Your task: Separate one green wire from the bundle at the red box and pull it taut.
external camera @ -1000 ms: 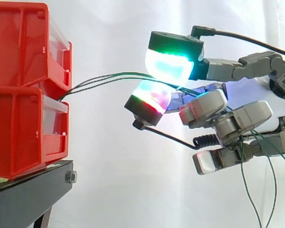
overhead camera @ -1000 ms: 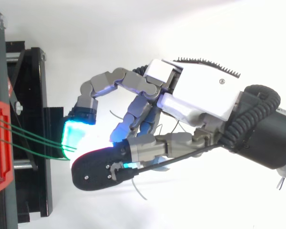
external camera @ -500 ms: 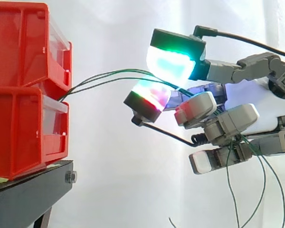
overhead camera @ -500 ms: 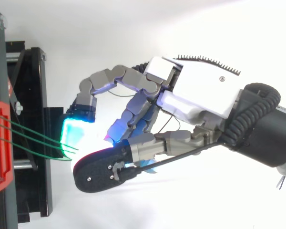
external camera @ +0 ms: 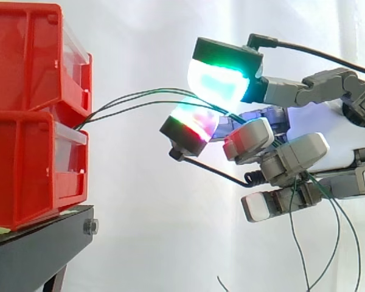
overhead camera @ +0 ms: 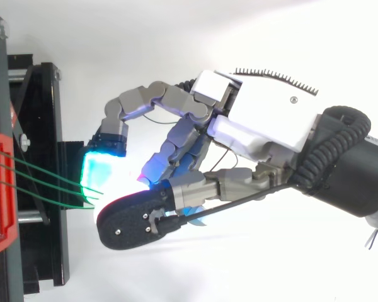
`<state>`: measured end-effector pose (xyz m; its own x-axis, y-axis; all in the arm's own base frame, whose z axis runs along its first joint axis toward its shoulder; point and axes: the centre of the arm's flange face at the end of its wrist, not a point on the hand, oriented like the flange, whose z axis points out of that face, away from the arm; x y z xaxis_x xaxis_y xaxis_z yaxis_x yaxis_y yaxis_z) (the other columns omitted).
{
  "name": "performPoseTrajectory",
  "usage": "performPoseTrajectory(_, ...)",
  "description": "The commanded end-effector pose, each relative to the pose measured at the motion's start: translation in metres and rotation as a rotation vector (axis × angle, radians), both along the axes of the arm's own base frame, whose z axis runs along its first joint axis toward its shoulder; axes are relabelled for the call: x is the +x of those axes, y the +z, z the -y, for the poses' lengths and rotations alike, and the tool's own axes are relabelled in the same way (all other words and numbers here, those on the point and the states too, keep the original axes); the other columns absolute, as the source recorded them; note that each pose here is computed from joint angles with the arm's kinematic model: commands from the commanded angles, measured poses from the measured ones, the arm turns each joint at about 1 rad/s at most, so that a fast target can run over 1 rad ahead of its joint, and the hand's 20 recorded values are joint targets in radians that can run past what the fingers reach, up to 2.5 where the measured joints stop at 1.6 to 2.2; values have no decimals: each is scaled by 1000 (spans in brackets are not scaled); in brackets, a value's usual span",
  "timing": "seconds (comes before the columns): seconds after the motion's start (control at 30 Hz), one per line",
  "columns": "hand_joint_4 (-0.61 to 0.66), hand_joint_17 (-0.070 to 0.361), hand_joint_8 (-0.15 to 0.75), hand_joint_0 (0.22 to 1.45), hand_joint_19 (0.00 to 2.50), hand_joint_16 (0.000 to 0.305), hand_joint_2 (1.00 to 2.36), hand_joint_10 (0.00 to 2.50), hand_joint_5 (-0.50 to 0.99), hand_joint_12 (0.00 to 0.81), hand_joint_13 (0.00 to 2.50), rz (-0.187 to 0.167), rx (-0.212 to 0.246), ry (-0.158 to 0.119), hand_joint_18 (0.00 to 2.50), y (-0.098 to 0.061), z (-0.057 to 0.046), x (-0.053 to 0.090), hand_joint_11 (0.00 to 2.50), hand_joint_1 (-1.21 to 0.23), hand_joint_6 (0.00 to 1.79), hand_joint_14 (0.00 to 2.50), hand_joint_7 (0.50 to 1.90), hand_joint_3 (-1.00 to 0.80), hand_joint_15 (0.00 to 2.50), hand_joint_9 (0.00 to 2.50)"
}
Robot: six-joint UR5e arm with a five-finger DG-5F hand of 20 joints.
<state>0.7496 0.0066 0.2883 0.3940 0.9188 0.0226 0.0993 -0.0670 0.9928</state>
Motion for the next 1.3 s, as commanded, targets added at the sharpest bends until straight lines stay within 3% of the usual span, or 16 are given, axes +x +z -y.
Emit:
performPoseTrajectory(0.0, -156, 102, 180, 618, 692, 46, 1000, 22, -161, 303, 1568, 0, 0, 0, 962, 0, 0, 0, 1198, -696, 896, 20, 1140, -500, 1290, 1356)
performPoseTrajectory(0.43, -136, 110, 173, 577, 707, 49, 1017, 25, -125, 306, 1541, 6, 1, -4, 959, 3, 0, 1, 978, -607, 801, 25, 1123, -261, 1229, 1359)
performPoseTrajectory(0.5, -91, 121, 184, 585, 676, 54, 1015, 23, -113, 342, 1562, 6, 1, -4, 1001, 3, 0, 1, 939, -580, 780, 25, 1066, -233, 1189, 1374)
performPoseTrajectory(0.9, 0, 129, 215, 606, 646, 57, 1013, 24, -80, 364, 1571, 4, -1, -2, 1028, 2, -1, 1, 900, -572, 680, 24, 1160, -171, 1165, 1398)
performPoseTrajectory(1.07, 6, 127, 214, 604, 655, 56, 1013, 28, -75, 364, 1566, 3, -2, 0, 1015, 2, -1, 1, 918, -547, 645, 24, 1253, -211, 1159, 1428)
performPoseTrajectory(1.13, -9, 115, 205, 597, 687, 51, 1014, 28, -78, 320, 1533, 2, -2, 0, 958, 1, -2, 1, 968, -520, 640, 26, 1302, -287, 1196, 1412)
performPoseTrajectory(1.27, 5, 115, 211, 563, 701, 51, 1004, 28, -80, 329, 1537, 4, -2, -2, 958, 2, -2, 1, 991, -478, 658, 27, 1280, -445, 1199, 1435)
